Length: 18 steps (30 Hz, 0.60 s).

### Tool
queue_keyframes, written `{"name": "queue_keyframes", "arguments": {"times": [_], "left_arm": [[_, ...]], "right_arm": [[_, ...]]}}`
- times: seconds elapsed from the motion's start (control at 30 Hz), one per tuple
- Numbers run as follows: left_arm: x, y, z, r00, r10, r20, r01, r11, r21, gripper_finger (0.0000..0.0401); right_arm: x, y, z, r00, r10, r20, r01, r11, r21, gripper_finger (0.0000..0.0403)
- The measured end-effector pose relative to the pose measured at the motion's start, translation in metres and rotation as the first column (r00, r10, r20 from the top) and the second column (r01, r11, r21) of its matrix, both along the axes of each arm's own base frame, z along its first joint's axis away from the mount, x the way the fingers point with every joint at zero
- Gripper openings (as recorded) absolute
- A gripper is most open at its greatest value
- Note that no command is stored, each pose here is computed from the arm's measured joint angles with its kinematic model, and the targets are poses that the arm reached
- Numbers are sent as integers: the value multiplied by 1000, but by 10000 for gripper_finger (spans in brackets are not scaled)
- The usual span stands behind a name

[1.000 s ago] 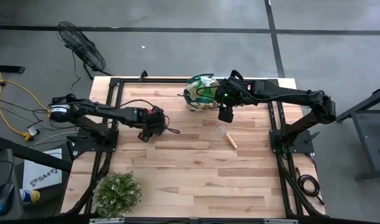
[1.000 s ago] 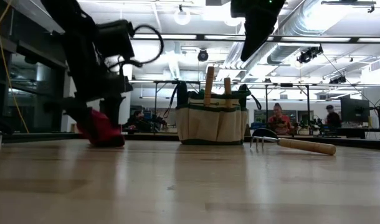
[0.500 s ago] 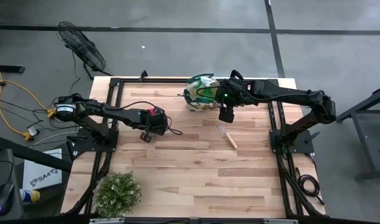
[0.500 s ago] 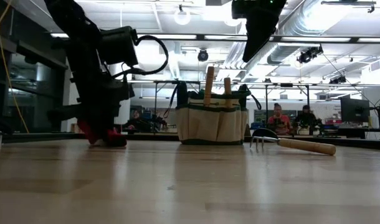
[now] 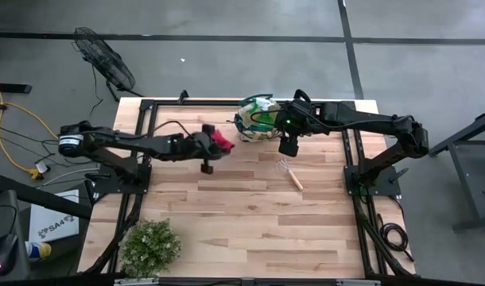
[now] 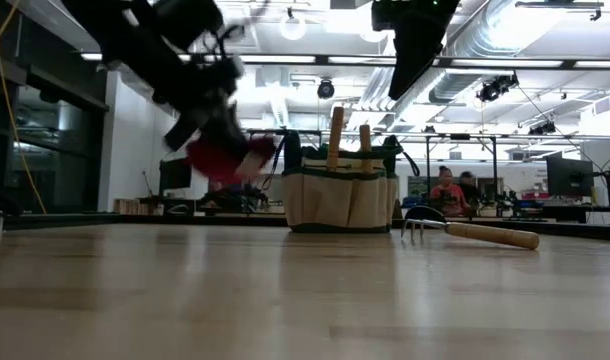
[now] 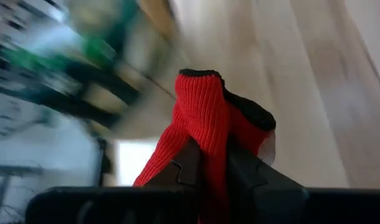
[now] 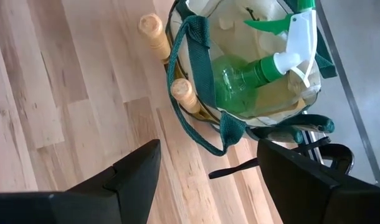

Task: Pick & Place Garden tools in Gardening bag
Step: Put the red gloves into the gardening bag

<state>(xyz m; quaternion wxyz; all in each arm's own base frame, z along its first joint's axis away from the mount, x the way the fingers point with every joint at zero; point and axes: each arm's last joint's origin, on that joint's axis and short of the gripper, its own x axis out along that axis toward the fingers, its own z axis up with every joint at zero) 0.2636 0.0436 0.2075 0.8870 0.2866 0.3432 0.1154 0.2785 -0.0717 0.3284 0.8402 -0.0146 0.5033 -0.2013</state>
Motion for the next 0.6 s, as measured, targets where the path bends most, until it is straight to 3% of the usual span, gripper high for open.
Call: {"name": "queue_keyframes", "arguments": {"times": [0.17,0.33,0.6], "left_arm": [[-2,1,36,965,30,261,-45,998,50,31],[2,0,64,856,-33,516,9,999,49,31],[14,27,68,702,-81,707,120,993,-5,31]], "right_arm": [[0,0,0,1000,1,2,-1,1000,-1,258],[1,0,1,1000,2,15,-2,1000,-6,258],[4,-1,2,999,-11,46,11,1000,-15,258]]}}
